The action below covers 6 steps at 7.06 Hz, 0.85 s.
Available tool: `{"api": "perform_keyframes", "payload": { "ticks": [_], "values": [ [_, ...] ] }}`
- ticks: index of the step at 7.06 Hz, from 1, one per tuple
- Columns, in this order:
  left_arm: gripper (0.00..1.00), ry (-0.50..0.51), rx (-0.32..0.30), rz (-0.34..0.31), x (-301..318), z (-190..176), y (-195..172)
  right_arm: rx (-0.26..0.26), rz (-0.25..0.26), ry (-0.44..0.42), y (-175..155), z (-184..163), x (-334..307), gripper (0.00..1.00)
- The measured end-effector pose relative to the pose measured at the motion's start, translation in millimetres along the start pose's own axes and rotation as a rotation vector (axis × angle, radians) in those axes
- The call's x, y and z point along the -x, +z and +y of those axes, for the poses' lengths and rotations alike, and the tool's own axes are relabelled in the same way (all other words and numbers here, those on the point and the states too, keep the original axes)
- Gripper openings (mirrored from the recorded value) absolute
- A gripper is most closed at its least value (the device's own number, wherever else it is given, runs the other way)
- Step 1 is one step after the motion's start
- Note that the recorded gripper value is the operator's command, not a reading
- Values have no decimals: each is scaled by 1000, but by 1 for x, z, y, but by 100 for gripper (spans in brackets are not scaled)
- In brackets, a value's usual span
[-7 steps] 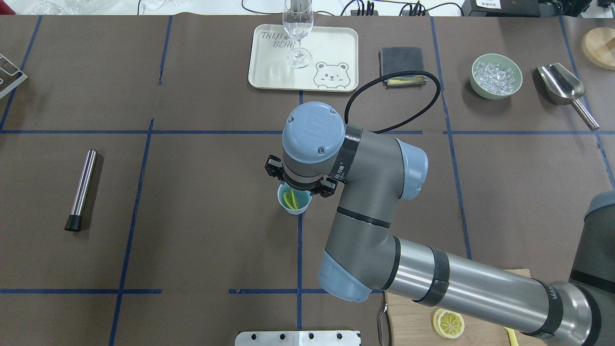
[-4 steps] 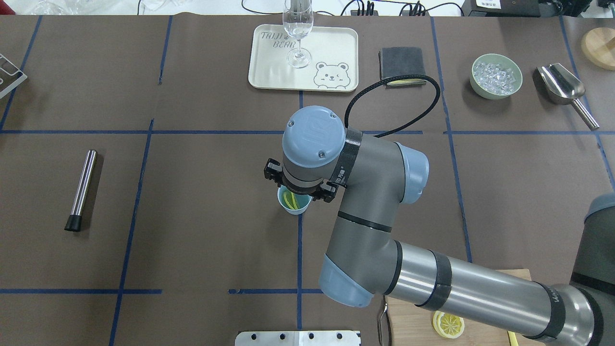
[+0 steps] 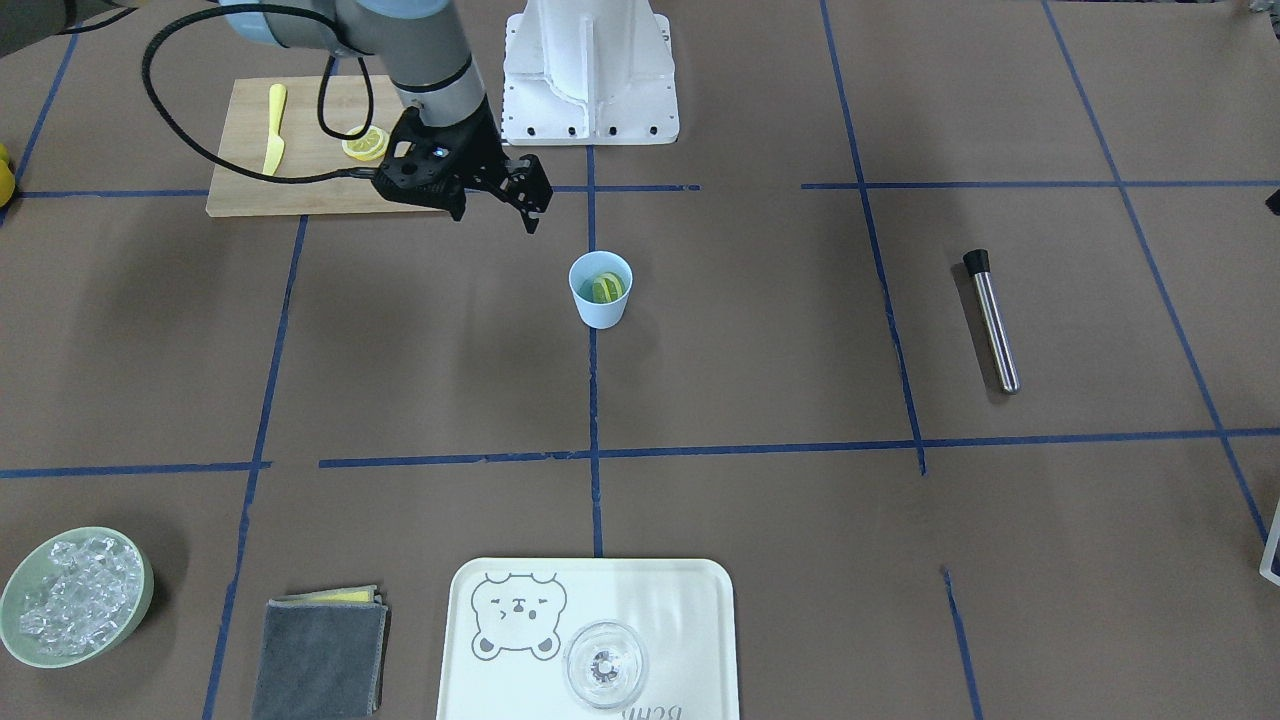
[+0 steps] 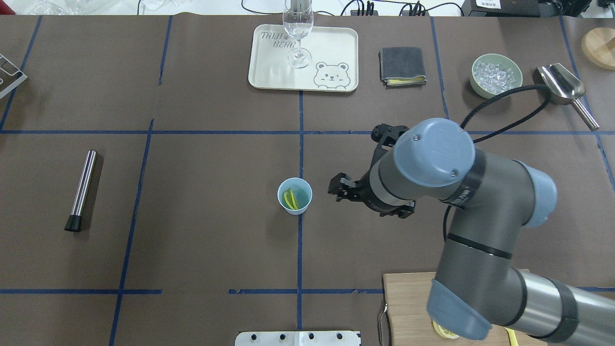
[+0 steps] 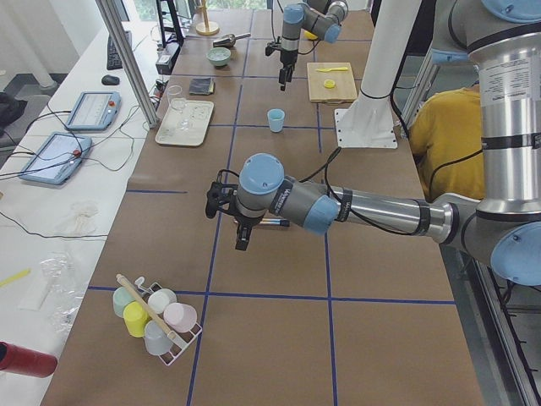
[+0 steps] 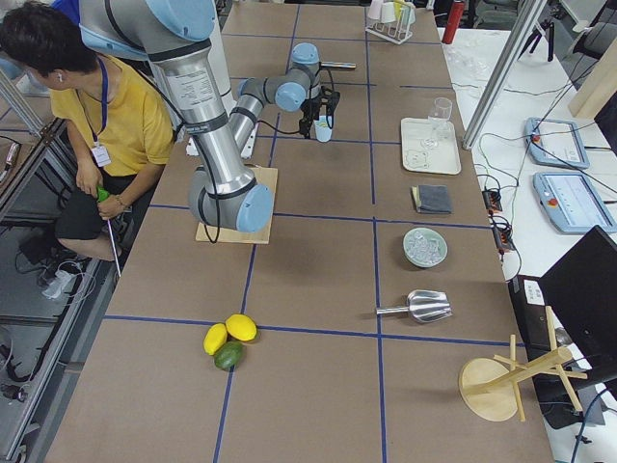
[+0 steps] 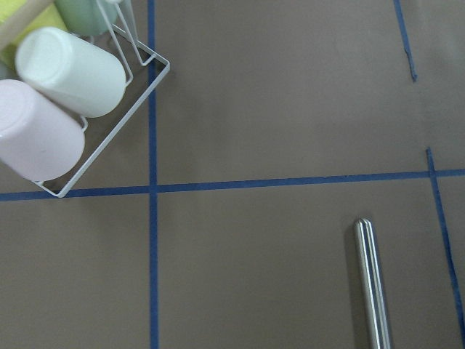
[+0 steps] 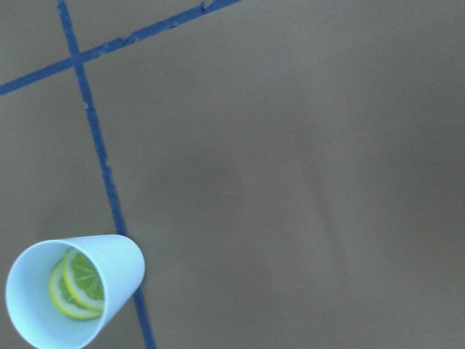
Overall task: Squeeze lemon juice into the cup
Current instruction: 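Withdraw the right gripper from the cup while the left gripper reaches for the steel muddler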
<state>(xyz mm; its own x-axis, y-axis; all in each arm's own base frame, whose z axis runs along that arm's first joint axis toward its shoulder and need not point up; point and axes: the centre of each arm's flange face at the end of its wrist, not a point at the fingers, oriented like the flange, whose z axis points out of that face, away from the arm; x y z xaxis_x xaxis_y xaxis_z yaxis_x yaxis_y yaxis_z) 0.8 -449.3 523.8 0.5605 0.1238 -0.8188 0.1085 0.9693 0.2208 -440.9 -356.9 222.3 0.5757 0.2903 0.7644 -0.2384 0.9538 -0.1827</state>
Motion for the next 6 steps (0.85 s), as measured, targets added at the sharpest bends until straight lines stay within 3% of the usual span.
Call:
{"api": "perform_keyframes", "payload": {
  "ticks": [2, 3, 6],
  "values": [
    [100, 32, 22, -19, -45, -17, 48, -7, 41, -54, -15, -23, -66, 100],
    [90, -3, 33, -36, -73, -28, 76, -20, 70, -82, -22, -35, -99, 100],
    [86, -126, 110, -112, -134, -34, 182, -32, 121, -130, -33, -46, -149, 100]
  ]
}}
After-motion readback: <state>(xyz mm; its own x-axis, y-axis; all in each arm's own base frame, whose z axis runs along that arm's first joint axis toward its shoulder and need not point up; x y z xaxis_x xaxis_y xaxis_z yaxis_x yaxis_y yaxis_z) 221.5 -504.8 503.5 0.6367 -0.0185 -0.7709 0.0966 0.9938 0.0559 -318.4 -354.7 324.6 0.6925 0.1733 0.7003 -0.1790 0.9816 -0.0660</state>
